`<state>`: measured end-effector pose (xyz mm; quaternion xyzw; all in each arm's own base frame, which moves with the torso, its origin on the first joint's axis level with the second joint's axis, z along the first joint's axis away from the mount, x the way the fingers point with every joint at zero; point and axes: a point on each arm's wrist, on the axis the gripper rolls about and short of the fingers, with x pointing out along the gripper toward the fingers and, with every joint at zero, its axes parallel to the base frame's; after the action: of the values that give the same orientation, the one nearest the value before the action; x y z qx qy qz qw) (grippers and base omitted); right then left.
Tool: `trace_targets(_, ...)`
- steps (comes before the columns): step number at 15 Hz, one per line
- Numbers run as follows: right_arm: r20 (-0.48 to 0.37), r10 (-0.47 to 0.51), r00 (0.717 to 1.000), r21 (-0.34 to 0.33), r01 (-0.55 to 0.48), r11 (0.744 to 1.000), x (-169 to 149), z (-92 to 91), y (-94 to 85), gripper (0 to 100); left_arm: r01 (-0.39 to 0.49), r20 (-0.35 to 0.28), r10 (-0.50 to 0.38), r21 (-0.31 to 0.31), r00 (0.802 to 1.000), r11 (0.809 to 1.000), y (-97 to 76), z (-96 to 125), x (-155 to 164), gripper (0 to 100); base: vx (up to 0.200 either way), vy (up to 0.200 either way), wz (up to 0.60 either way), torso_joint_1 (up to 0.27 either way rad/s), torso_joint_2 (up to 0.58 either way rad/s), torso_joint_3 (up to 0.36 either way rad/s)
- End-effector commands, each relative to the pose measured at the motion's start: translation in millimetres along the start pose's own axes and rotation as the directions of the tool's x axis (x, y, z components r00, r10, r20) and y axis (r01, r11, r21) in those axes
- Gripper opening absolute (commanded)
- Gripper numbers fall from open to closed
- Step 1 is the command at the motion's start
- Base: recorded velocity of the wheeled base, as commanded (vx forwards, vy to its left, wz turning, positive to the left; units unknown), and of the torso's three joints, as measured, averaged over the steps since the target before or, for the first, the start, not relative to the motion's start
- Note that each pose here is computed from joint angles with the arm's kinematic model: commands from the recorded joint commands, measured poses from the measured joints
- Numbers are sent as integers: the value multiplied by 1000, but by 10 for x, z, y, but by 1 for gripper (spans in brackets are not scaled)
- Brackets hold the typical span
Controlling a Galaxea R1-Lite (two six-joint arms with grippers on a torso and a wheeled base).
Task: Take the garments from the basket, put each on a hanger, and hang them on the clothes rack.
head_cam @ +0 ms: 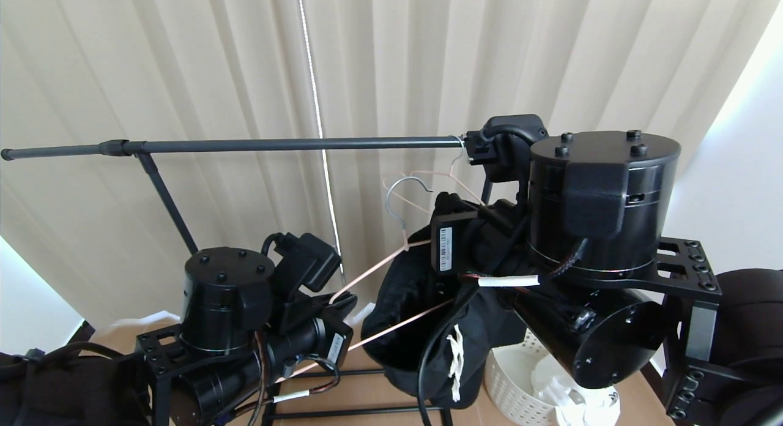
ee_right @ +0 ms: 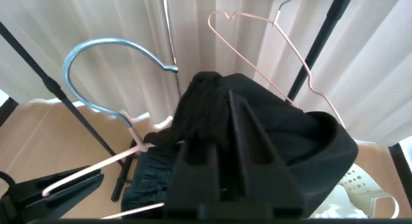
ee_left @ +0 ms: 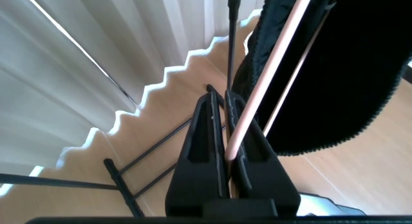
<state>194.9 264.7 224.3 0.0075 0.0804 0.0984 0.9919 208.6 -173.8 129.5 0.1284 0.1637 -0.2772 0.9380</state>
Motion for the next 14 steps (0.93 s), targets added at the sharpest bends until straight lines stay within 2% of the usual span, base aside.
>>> trace_targets(1,-1,-1,1000,-1,1,1000,0,-5,-3,100,-3,20,3,-4,1000,1000,13,33,-58,0,0,0,0,0,0,0)
trace_targets(9,4,-17,1000,7,17,1000,44,16,-35,100,0,24,1,-12,1000,1000,16,30,-84,0,0,0,0,0,0,0)
trace_targets(14,8,-25,1000,16,25,1000,100,38,-47,100,5,86,-3,-21,996,1000,7,14,-126,0,0,0,0,0,0,0)
